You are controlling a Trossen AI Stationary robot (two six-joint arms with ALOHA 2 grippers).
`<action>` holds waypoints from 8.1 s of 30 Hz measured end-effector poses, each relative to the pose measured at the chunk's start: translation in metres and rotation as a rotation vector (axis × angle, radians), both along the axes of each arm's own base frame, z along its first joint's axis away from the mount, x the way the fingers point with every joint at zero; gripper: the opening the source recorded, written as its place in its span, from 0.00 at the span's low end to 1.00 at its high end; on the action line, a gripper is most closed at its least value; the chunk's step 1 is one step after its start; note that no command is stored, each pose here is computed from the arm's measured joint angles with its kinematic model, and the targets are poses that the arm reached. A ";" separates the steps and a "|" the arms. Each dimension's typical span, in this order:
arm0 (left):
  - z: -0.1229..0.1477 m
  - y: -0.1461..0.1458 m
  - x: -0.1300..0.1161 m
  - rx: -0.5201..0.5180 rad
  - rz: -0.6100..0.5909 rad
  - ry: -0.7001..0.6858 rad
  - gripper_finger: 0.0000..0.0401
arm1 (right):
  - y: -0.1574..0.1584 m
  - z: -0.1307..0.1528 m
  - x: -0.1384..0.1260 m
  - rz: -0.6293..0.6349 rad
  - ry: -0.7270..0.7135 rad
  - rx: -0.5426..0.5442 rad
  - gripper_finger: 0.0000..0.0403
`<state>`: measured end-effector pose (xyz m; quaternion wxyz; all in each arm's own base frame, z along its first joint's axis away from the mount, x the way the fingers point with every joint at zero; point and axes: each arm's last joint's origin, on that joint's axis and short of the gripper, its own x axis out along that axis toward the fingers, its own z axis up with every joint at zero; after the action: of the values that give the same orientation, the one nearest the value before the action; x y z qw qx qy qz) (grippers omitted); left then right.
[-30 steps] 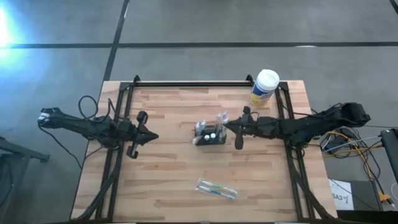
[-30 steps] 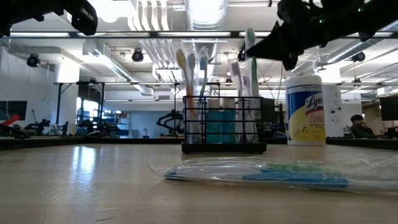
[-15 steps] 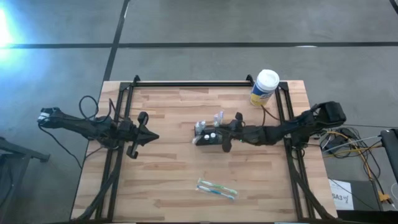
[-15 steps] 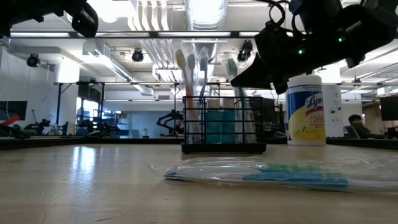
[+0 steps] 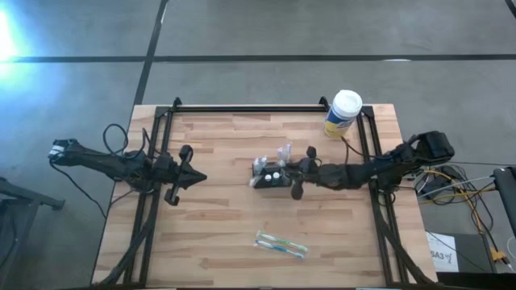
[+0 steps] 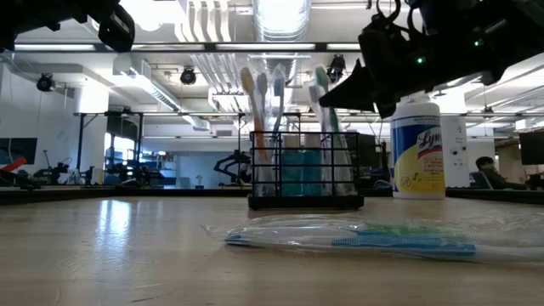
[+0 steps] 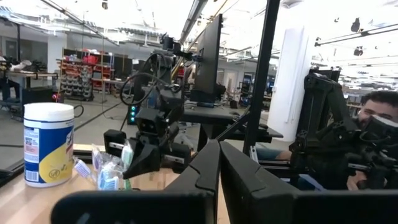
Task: Pick & Place toothbrushing station
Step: Put the top green toothbrush into the wire organizer, then put the green toothbrush into the wire organizer
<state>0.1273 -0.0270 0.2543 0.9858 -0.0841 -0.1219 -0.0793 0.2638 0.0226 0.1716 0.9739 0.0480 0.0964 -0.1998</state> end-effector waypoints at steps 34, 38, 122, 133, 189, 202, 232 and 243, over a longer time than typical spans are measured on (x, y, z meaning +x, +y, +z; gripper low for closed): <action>-0.023 -0.005 0.008 0.130 -0.082 0.212 0.03 | 0.017 0.069 -0.046 0.340 -0.167 -0.102 0.33; -0.028 -0.006 0.012 0.140 -0.084 0.248 0.01 | 0.032 0.076 -0.060 0.468 -0.235 -0.197 0.24; -0.092 -0.142 0.329 0.286 -0.146 1.239 0.24 | 0.024 0.024 -0.141 0.623 -0.494 -0.078 0.03; -0.103 -0.136 0.327 0.307 -0.153 1.234 0.20 | 0.024 0.024 -0.141 0.620 -0.494 -0.090 0.03; -0.045 -0.017 0.001 0.075 0.102 -0.123 0.03 | 0.030 0.043 -0.115 0.454 -0.388 -0.232 0.04; 0.002 -0.034 0.042 0.154 0.109 -0.043 0.03 | 0.052 0.112 -0.034 0.423 -0.408 -0.309 0.36; 0.048 -0.071 0.149 0.354 0.328 0.076 0.03 | 0.048 0.143 0.057 0.528 -0.408 -0.220 0.55; 0.048 -0.068 0.149 0.345 0.349 0.087 0.03 | 0.049 0.140 0.062 0.568 -0.407 -0.200 0.42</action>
<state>0.2763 -0.0953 0.3022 0.9887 0.1043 -0.0765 0.0764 0.3254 0.0719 0.3112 0.9897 -0.0372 -0.1100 0.0838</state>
